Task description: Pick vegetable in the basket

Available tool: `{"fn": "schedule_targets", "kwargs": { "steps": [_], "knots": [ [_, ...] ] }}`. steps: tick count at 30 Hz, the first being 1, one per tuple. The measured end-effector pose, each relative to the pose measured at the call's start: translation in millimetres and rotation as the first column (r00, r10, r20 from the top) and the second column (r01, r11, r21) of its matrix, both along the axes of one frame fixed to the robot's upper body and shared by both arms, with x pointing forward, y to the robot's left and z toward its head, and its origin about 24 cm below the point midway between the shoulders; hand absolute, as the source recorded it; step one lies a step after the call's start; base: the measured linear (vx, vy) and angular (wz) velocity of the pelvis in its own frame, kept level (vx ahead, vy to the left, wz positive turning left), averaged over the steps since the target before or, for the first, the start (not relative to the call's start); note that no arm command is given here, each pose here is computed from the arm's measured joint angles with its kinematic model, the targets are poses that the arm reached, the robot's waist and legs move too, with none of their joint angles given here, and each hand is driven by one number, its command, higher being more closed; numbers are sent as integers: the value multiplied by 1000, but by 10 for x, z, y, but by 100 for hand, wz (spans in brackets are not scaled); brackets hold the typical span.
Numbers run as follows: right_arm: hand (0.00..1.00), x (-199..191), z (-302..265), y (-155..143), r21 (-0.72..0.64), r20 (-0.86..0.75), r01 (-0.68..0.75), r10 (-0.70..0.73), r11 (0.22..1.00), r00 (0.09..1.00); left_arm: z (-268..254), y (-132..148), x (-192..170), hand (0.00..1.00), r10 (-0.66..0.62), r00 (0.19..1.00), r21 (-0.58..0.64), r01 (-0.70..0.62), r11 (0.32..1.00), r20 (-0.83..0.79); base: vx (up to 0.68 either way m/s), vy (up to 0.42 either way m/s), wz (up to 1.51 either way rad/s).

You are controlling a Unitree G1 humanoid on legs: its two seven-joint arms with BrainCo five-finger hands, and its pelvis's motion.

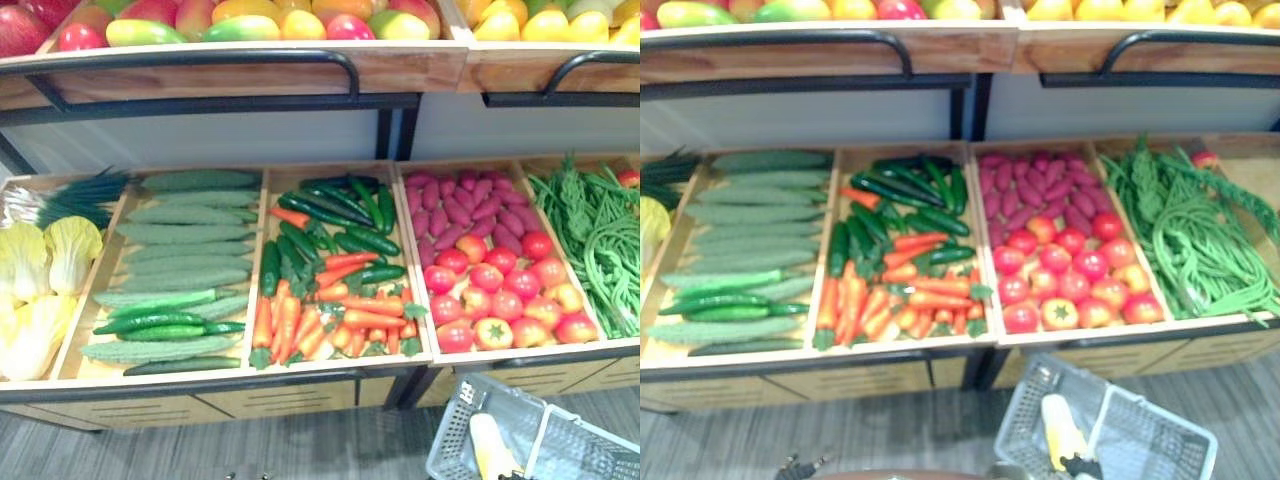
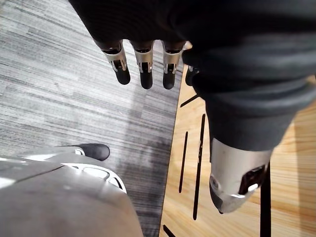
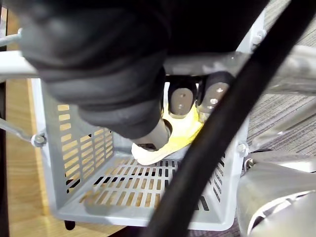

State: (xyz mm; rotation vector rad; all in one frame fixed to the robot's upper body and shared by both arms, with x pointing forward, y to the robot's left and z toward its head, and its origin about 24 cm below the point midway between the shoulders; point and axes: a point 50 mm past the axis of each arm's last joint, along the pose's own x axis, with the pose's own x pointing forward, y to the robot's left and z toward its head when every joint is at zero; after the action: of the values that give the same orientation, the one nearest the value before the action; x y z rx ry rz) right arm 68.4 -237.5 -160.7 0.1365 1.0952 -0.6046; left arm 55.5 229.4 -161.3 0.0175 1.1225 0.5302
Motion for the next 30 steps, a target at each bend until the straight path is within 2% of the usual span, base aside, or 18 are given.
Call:
{"fn": "schedule_targets", "kwargs": {
  "steps": [5,8,9,11,17,21,24,30],
  "knots": [
    [100,37,-14,58,12,-7,-52,52,999,999,12,71,-44,0,-21,1000,30,22,999,-19,72,-6,-12],
    [100,53,-8,56,1,-7,-78,78,997,997,108,86,143,0,-120,992,114,115,987,45,44,-4,0],
    [100,51,-3,42,-12,-3,-83,83,996,997,189,75,252,0,-192,976,190,171,967,98,0,0,0],
    [100,26,7,3,-36,-5,-84,84,996,996,265,53,330,0,-227,963,253,185,950,147,0,0,0],
    [100,0,22,-52,-76,-14,-84,83,994,996,433,21,351,0,-187,954,394,84,915,233,-54,-3,8],
    [100,-23,21,-48,-94,-21,-85,84,992,996,618,83,336,0,-178,944,518,8,855,279,-27,-14,9],
    [100,-42,22,-49,-108,-27,-87,85,990,996,740,109,371,0,-183,927,562,-34,826,326,0,-4,1],
    [100,-57,14,-22,-108,-37,-114,111,988,993,1131,74,654,0,-321,833,664,-72,744,450,0,0,0]
  ]
}}
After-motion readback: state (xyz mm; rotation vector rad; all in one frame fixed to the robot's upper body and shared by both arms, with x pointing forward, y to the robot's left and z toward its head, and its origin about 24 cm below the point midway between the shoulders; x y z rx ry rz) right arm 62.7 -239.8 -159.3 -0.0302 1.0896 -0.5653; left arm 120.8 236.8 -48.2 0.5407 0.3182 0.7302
